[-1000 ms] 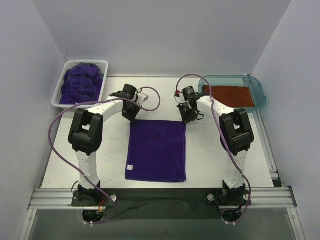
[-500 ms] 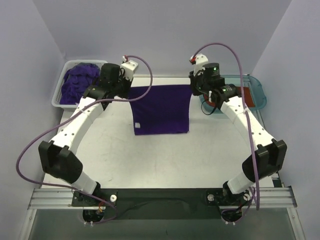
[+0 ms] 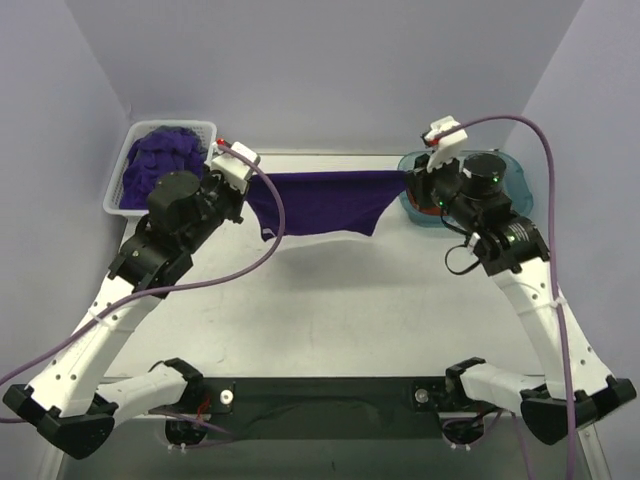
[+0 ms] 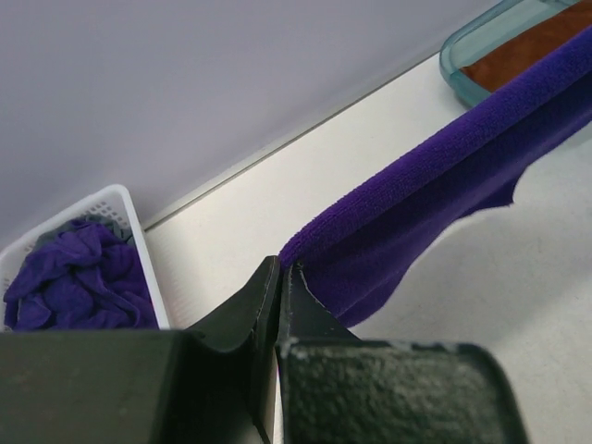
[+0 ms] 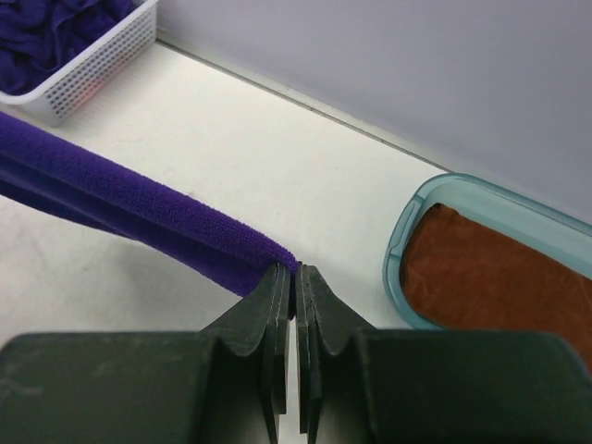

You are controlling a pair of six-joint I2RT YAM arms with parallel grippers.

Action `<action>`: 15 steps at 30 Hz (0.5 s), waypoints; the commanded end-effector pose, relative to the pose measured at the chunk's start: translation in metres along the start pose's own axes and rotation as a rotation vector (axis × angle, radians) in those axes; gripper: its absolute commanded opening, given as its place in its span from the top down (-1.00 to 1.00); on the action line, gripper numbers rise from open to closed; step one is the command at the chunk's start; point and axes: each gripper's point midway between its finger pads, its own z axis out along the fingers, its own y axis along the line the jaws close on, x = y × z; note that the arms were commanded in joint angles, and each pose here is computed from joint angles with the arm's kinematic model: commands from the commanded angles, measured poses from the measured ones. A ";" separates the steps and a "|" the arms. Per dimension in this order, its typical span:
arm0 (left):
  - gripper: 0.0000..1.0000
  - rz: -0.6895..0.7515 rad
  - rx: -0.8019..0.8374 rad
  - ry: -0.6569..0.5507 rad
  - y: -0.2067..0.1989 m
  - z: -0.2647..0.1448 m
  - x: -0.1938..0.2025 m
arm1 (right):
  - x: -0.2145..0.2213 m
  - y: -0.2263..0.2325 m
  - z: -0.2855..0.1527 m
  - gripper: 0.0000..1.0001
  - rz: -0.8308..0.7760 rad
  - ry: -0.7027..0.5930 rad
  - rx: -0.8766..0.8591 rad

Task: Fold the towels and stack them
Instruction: Fold the towel

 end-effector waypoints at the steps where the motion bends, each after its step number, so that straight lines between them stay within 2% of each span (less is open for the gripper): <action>1: 1.00 -0.011 -0.052 -0.080 0.006 -0.037 -0.015 | -0.003 0.006 -0.033 1.00 -0.011 -0.065 -0.029; 5: 1.00 -0.070 0.055 -0.090 -0.019 -0.067 -0.010 | -0.006 0.023 -0.078 1.00 0.013 -0.111 -0.101; 8: 1.00 -0.110 0.119 -0.067 -0.033 -0.079 0.003 | -0.003 0.034 -0.092 1.00 0.044 -0.113 -0.149; 13: 1.00 -0.108 0.072 0.052 -0.038 -0.053 0.050 | 0.025 0.030 -0.065 1.00 0.079 -0.008 -0.123; 14: 1.00 -0.091 0.031 0.132 -0.038 -0.036 0.077 | 0.041 0.027 -0.046 1.00 0.089 0.057 -0.113; 15: 1.00 -0.084 0.007 0.162 -0.036 -0.027 0.088 | 0.051 0.023 -0.036 1.00 0.094 0.098 -0.095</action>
